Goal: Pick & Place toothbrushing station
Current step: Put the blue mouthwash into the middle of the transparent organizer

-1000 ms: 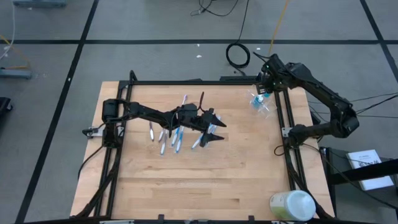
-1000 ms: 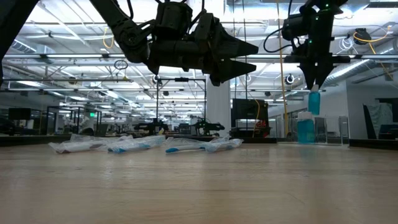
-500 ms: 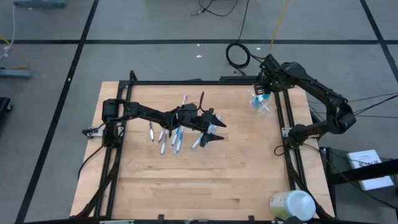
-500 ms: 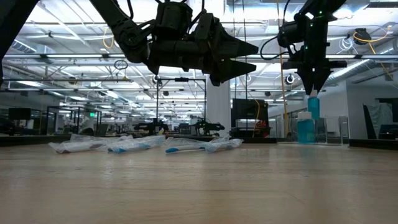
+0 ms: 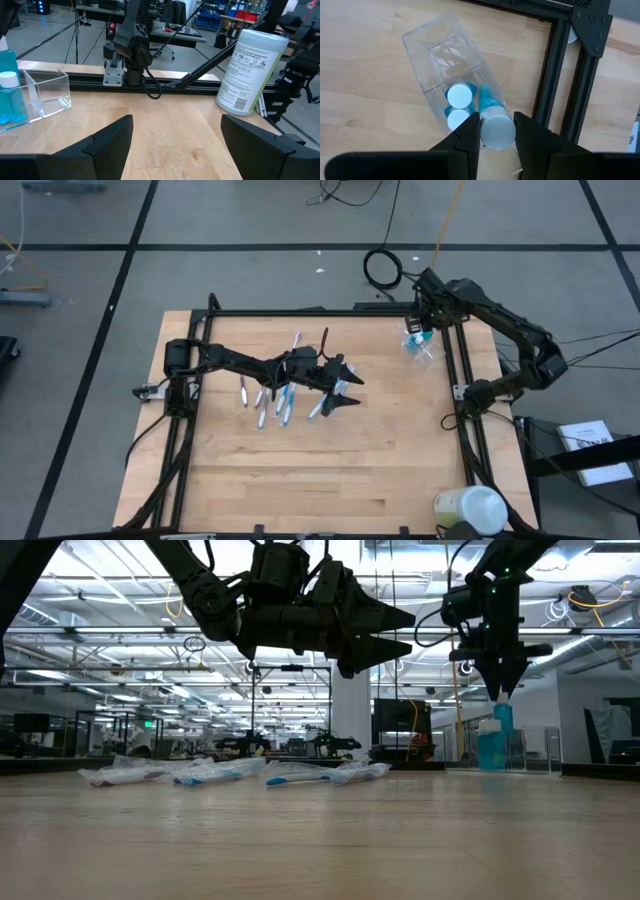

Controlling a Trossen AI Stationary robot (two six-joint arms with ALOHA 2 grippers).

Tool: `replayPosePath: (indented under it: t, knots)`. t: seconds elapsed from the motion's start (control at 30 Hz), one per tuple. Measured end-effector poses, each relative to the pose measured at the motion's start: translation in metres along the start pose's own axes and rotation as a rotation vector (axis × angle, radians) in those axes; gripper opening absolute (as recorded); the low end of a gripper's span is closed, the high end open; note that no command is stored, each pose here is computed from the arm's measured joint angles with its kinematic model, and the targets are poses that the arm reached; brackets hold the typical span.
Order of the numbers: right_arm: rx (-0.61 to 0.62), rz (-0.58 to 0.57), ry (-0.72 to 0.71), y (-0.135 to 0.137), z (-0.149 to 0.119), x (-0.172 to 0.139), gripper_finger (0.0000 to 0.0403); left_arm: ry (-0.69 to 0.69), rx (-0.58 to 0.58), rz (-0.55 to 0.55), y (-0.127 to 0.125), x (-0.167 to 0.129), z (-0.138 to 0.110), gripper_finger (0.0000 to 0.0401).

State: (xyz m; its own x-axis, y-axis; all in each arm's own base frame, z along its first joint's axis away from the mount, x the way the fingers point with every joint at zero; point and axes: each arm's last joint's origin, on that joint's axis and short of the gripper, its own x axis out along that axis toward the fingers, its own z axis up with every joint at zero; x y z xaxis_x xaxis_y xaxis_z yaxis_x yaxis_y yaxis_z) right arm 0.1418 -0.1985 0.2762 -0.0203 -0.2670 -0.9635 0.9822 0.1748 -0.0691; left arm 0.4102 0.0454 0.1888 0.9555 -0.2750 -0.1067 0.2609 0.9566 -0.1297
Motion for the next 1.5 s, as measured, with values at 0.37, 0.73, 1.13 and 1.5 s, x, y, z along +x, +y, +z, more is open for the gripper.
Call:
replayPosePath:
  t: [0.37, 0.73, 1.13, 1.5]
  knots:
    - [-0.005, 0.007, 0.038, 0.004, 0.004, 0.010, 0.0091, 0.000, 0.000, 0.000, 0.000, 0.000, 0.000, 0.0306]
    - [-0.009, -0.009, 0.076, 0.009, 0.008, 0.023, 0.0091, 0.004, -0.002, 0.000, 0.000, 0.000, 0.000, 0.0305]
    - [0.004, -0.007, 0.067, 0.010, 0.009, 0.023, 0.0091, 0.007, -0.003, 0.001, 0.000, 0.000, -0.001, 0.0306]
    - [-0.018, -0.032, 0.060, 0.011, 0.007, 0.026, 0.0091, 0.010, -0.004, 0.001, 0.000, 0.000, -0.001, 0.0306]
